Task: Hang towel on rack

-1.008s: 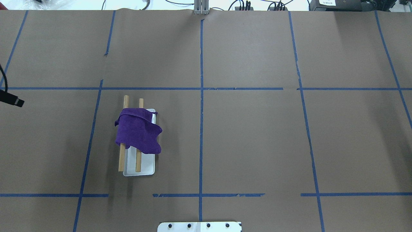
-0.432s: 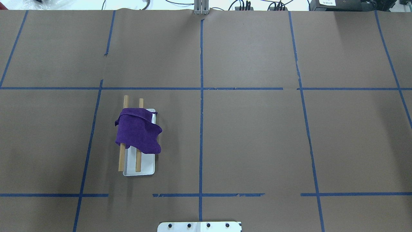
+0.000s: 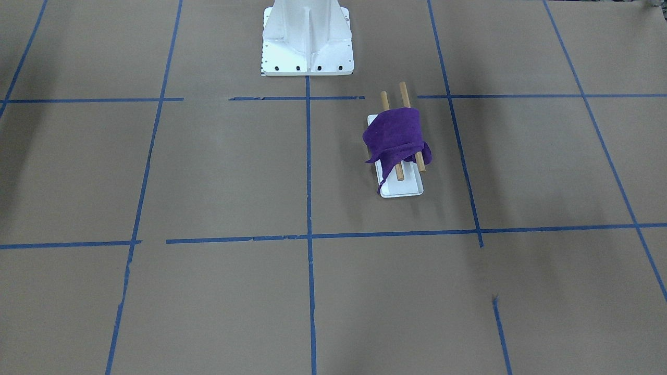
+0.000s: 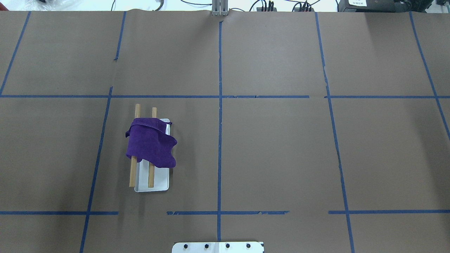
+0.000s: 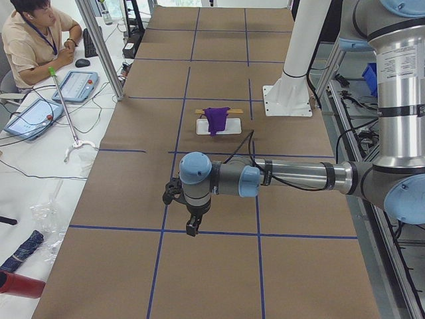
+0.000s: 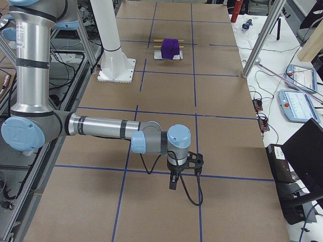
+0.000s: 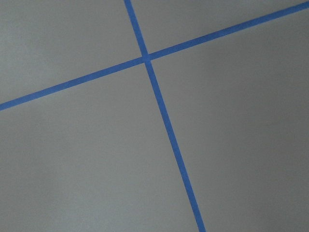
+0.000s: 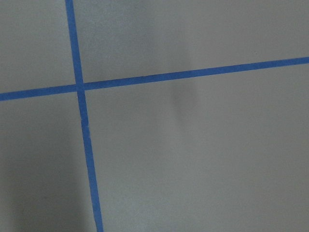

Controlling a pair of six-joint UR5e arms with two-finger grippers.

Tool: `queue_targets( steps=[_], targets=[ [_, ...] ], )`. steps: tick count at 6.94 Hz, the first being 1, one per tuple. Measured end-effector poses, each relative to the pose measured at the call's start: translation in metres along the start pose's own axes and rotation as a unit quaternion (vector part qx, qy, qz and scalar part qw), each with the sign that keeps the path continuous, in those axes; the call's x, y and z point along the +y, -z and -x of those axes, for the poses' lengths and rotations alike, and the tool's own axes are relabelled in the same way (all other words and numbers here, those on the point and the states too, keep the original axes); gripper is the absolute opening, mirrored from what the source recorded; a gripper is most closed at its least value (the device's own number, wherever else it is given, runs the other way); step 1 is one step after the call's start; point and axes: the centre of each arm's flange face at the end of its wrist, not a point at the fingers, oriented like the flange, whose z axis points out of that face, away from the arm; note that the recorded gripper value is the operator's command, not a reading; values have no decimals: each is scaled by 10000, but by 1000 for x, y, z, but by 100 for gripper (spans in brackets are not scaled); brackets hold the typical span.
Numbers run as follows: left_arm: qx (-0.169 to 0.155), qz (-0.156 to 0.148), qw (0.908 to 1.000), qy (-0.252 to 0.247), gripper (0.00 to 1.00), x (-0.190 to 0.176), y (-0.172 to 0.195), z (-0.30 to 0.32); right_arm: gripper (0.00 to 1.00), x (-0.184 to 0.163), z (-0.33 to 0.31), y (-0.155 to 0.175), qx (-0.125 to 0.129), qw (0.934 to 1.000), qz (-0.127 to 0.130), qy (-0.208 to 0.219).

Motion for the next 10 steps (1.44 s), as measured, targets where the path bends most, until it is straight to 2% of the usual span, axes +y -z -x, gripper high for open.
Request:
queue_targets(
  steps=[8, 10],
  targets=[
    [-88, -98, 9999, -22, 100, -2, 10, 0, 100, 0, 0, 0, -2, 10000, -26, -23],
    [-70, -115, 9999, -27, 100, -3, 11, -1, 100, -1, 3, 1, -86, 10000, -17, -17]
  ],
)
